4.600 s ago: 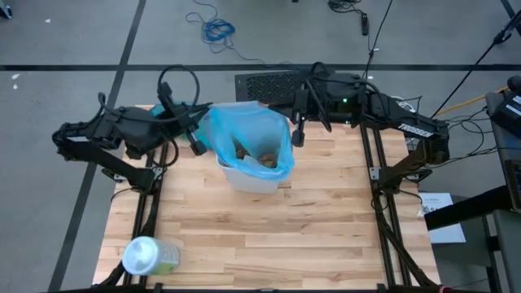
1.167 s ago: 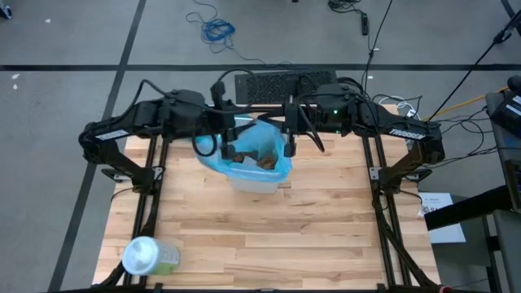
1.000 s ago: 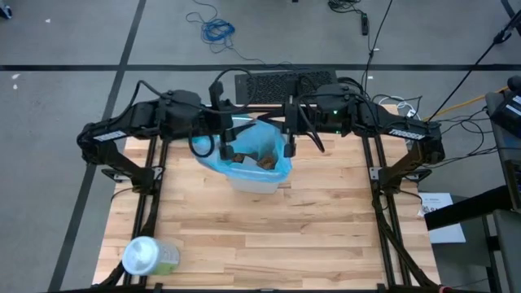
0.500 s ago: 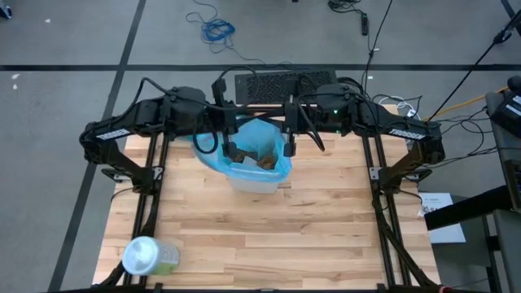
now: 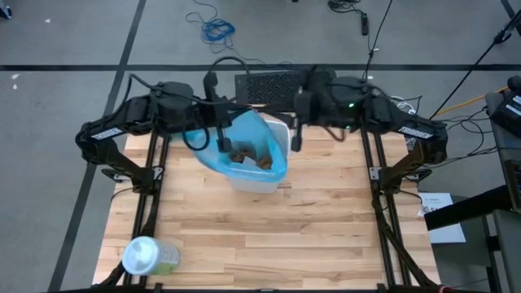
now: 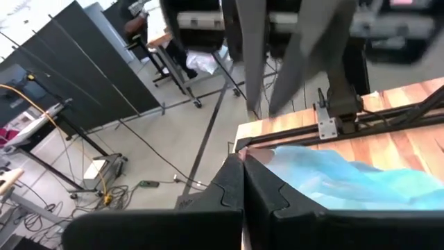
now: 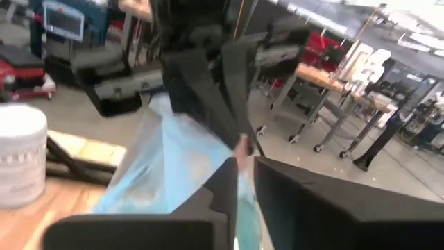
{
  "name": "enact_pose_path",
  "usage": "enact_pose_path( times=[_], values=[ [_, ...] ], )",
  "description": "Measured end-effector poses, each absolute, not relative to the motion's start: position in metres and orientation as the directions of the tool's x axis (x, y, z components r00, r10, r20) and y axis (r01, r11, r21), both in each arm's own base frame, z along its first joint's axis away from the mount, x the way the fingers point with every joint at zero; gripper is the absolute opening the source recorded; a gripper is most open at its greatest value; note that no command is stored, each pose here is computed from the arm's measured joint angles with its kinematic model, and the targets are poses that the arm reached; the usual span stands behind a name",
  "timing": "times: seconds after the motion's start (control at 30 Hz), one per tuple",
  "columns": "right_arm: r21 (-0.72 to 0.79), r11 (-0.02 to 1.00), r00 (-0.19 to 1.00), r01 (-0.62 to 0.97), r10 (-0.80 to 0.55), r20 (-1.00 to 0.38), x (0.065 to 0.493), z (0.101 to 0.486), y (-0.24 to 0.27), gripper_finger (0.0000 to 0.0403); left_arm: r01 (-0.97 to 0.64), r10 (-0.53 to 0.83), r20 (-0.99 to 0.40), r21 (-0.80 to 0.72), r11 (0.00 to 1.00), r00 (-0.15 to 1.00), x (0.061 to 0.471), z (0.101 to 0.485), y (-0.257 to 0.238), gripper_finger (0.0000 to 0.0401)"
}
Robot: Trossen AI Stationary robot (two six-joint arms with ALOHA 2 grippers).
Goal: Place trash/remove bag and relplace
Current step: Close the light blue trash bag
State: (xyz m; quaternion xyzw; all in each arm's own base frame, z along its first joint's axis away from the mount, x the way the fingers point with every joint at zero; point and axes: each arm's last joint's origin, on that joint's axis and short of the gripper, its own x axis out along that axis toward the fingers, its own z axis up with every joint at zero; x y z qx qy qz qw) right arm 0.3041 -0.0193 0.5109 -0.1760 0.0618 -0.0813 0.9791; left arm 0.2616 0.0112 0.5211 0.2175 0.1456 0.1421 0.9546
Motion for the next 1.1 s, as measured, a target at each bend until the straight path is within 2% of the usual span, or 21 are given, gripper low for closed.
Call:
enact_pose_path(
  times=[0.13, 0.23, 0.3, 0.5, 0.63, 0.93, 1.1],
  values=[
    [-0.356, 0.92, 0.971, 0.166, -0.217, -0.106, 0.293, 0.521, -0.03, 0.009, -0.199, 0.327, -0.221, 0.457, 0.867, 0.919, 0.255, 0.527, 0.008, 0.0001],
    [-0.37, 0.911, 0.947, 0.183, -0.264, -0.182, 0.289, 0.514, -0.048, 0.0121, -0.182, 0.307, -0.218, 0.456, 0.871, 0.926, 0.253, 0.53, 0.002, 0.0001],
    [-0.368, 0.919, 0.935, 0.142, -0.246, -0.253, 0.288, 0.506, -0.061, 0.0137, -0.172, 0.296, -0.215, 0.457, 0.873, 0.931, 0.251, 0.531, -0.002, 0.0001],
    [-0.269, 0.961, 0.936, -0.064, -0.036, -0.349, 0.294, 0.479, -0.09, 0.0169, -0.14, 0.274, -0.237, 0.463, 0.875, 0.932, 0.25, 0.529, -0.008, 0.0],
    [-0.238, 0.95, 0.941, -0.201, 0.12, -0.316, 0.303, 0.463, -0.094, 0.0182, -0.133, 0.271, -0.244, 0.464, 0.876, 0.931, 0.25, 0.529, -0.009, 0.0],
    [-0.201, 0.92, 0.928, -0.338, 0.29, -0.233, 0.331, 0.442, -0.093, 0.0207, -0.13, 0.271, -0.256, 0.46, 0.878, 0.928, 0.249, 0.528, -0.009, 0.0],
    [-0.195, 0.908, 0.92, -0.37, 0.33, -0.21, 0.354, 0.431, -0.086, 0.0217, -0.124, 0.269, -0.265, 0.46, 0.879, 0.926, 0.254, 0.525, -0.009, 0.0]
  ],
)
